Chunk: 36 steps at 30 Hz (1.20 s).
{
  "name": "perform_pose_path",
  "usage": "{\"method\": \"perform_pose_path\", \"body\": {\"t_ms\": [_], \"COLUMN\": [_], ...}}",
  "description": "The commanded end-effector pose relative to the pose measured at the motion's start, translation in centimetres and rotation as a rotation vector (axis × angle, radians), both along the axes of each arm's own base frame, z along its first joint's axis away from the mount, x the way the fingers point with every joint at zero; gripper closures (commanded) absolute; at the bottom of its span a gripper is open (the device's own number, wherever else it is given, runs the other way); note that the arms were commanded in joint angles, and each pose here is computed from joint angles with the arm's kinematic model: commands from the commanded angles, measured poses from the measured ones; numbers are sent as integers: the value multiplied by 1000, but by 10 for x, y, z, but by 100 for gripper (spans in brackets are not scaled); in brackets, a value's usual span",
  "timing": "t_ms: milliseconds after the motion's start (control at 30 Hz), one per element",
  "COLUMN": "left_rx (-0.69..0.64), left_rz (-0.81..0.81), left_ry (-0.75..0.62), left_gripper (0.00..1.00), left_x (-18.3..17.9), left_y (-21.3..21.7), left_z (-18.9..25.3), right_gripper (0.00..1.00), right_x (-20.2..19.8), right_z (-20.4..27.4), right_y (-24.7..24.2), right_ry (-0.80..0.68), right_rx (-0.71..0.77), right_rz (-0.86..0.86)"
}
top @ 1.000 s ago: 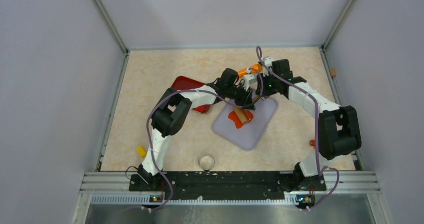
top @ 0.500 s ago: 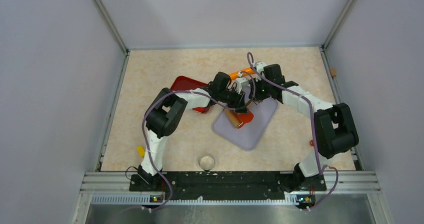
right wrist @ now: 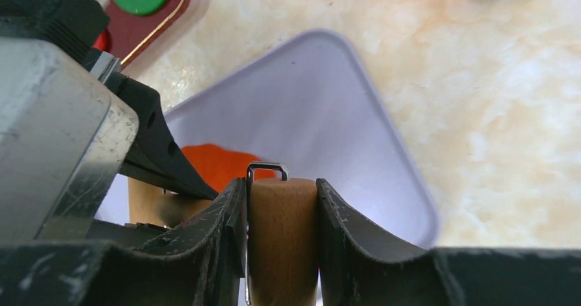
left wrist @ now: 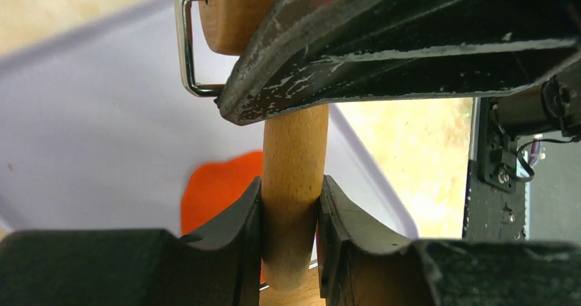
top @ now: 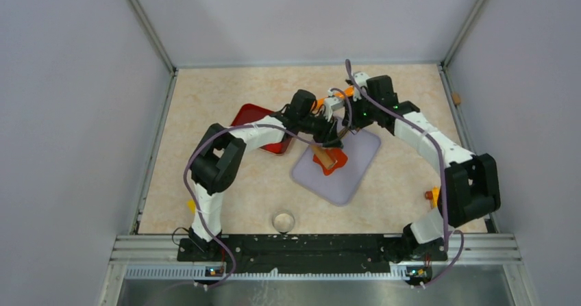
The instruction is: Roll out the dumpling wrappers from the dough
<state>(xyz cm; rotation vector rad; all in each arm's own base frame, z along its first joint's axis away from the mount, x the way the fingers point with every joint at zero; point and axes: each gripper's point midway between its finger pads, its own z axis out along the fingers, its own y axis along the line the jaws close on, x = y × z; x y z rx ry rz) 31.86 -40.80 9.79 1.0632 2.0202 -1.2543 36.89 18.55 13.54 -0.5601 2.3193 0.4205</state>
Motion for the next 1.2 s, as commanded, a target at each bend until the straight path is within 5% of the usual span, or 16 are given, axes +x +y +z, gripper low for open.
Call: {"method": "perform_pose_path", "body": {"t_ms": [0, 433, 700, 1167], "left_rx": [-118, -15, 71, 124], "left_rz": [120, 153, 132, 183], "left_ry": [-221, -272, -231, -166], "left_gripper": [100, 100, 100, 100], "left_x": [38, 42, 25, 25], "left_y": [-36, -73, -48, -11], "left_z": [79, 16, -36, -53], "right_gripper": [100, 100, 100, 100], "right_x": [-50, -57, -58, -78], "right_z": [36, -9, -58, -81], "right_y": [13, -28, -31, -7], "right_ry": [10, -63, -64, -27], "right_rx": [39, -73, -179, -216], "right_rz": [198, 190, 218, 303]}}
